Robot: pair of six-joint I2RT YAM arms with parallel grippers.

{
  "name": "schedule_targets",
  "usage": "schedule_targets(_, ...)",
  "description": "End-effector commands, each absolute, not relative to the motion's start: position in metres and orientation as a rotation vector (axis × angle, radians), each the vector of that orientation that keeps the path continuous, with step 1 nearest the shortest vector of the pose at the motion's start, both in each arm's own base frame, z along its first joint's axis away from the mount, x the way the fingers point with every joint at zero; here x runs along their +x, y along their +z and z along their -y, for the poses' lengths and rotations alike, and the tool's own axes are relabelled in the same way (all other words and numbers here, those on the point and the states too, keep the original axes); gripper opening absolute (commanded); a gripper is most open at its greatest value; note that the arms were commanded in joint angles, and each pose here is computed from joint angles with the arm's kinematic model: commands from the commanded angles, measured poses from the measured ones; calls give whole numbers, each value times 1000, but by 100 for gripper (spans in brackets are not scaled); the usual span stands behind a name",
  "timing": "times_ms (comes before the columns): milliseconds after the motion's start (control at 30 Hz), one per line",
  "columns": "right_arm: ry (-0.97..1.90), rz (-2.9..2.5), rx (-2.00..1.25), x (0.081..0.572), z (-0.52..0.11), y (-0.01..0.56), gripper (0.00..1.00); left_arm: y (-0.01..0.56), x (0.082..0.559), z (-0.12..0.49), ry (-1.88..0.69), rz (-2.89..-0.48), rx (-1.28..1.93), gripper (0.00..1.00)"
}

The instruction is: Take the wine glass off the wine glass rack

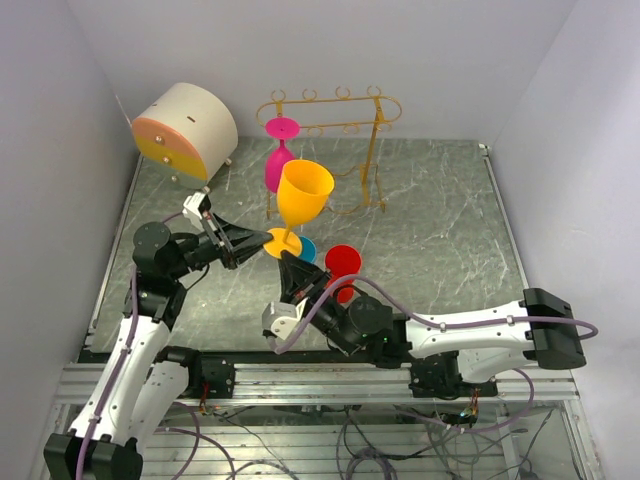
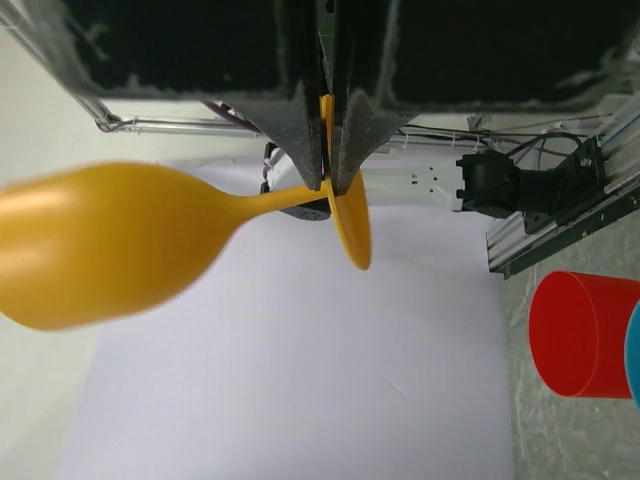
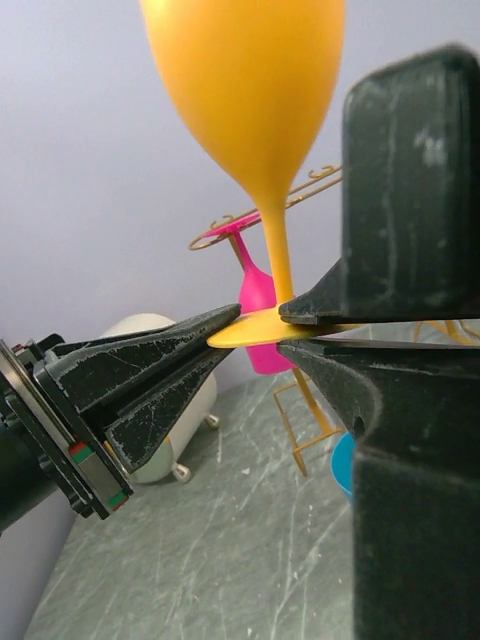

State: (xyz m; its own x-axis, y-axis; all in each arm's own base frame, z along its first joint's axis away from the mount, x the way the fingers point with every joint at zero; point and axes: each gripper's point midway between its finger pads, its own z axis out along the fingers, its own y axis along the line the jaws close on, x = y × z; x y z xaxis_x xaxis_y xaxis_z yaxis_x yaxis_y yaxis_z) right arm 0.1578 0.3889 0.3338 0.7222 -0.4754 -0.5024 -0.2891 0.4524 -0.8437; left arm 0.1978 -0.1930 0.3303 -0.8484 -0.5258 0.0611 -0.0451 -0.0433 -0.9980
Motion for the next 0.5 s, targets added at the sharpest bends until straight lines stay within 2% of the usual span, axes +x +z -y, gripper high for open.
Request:
schedule_targets(0,-50,-892,-1055,154,-370,342,11,343,193,193,-1979,-1796,-467,7)
schedule_targets(67,-49,-963,-1042,157,-358,340,26,339,196,192,-1975,-1774,-473,7)
schedule_targets(133,-38,-1050,-1028,157,-345,337,33,338,199,191,-1982,-1727,-462,7)
schedule_targets(467,85,-1502,-816,158,-258,343,36,316,216,191,-1894,-1645,-333,7)
